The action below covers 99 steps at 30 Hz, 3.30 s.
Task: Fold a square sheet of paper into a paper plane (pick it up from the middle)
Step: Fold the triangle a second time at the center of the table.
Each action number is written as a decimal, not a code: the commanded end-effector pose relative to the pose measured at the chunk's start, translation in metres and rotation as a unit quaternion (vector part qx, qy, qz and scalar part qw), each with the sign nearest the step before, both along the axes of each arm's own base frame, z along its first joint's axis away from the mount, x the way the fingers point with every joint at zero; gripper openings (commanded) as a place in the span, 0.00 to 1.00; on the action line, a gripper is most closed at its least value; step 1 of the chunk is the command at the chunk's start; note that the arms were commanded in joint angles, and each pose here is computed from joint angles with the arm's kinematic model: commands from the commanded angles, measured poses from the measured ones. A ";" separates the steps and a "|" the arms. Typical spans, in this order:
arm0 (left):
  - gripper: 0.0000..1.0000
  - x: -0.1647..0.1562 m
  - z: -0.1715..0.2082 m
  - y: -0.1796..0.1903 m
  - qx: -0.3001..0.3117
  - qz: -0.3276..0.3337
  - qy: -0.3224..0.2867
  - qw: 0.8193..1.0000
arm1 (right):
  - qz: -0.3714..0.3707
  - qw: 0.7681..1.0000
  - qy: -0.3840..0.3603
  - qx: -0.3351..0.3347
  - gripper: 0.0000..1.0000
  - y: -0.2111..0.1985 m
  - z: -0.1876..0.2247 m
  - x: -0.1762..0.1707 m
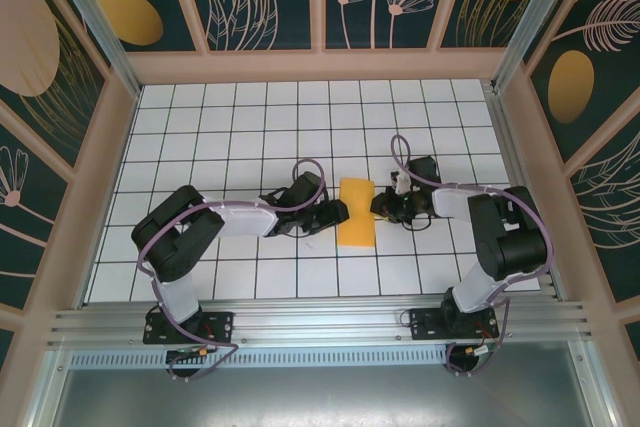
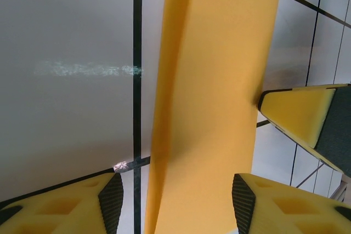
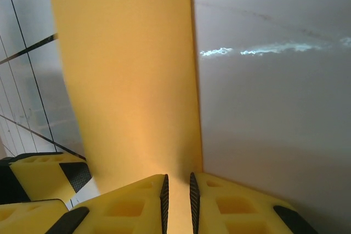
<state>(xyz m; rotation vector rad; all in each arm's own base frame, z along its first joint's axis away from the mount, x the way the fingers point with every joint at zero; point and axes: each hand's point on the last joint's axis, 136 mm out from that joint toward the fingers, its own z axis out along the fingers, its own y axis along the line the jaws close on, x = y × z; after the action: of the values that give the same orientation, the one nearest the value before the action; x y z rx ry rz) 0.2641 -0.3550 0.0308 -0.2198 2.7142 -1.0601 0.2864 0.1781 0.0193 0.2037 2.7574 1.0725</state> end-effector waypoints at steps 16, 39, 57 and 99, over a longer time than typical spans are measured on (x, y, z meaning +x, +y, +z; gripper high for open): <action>0.52 0.003 0.001 -0.024 -0.037 -0.025 0.011 0.999 | -0.008 1.000 0.008 -0.005 0.23 -0.006 -0.010 -0.007; 0.37 0.006 0.012 -0.031 -0.083 -0.011 0.009 0.996 | -0.004 1.000 -0.004 0.006 0.24 -0.002 0.002 0.000; 0.00 -0.005 0.023 -0.005 -0.050 -0.009 -0.013 0.999 | -0.050 0.983 -0.178 -0.016 0.57 -0.026 0.104 -0.001; 0.00 -0.026 0.018 0.034 0.025 -0.058 -0.053 0.997 | -0.052 0.974 -0.198 0.092 0.44 -0.005 0.139 -0.045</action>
<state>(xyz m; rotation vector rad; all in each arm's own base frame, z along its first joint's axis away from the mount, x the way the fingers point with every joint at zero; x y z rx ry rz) 0.2373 -0.3232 0.0510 0.0066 2.6733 -1.0148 0.2439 0.1500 0.1360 0.2892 2.3580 1.0778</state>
